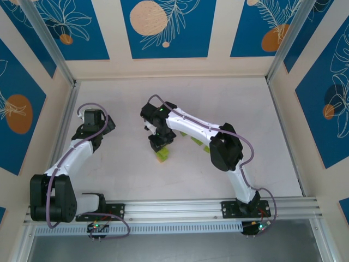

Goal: Assemble a carrot with lego

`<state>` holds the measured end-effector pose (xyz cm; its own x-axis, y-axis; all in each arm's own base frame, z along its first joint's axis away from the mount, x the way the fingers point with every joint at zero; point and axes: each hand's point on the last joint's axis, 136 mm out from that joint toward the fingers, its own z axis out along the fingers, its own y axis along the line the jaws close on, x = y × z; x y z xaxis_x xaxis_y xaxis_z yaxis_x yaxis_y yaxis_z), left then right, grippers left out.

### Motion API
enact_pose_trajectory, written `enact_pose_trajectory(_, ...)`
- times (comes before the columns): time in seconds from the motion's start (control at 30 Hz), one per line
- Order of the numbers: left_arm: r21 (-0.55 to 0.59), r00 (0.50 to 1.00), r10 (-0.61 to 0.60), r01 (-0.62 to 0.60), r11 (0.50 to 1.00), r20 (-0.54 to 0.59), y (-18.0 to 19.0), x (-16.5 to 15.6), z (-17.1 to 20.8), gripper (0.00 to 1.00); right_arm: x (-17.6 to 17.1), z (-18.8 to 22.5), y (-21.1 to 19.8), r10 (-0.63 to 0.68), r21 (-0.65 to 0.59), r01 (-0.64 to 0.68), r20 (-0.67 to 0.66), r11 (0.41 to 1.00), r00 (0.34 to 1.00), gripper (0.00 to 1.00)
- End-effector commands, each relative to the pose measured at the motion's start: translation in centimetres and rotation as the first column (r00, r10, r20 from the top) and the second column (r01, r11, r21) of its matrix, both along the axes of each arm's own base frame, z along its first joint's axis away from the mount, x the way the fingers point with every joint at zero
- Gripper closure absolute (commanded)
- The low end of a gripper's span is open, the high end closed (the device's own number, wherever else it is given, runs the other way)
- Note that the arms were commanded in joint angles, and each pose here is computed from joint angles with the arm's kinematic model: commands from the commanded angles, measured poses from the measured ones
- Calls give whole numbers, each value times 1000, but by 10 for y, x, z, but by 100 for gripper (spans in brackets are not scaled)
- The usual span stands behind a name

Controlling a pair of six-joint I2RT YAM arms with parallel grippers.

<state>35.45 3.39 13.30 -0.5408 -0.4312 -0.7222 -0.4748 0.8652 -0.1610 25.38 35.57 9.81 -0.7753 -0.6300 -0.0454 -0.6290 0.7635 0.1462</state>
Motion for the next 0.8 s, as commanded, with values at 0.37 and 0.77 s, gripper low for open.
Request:
enact_pose_trajectory(0.37, -8, 999, 4, -4, 1000, 37, 3, 5, 14, 1, -16, -9, 6, -15, -11, 14, -65, 1000, 998, 64)
enact_pose_trajectory(0.77, -8, 999, 5, -5, 1000, 36, 3, 4, 14, 1, -20, -18, 4, -24, -37, 21, -80, 999, 997, 64)
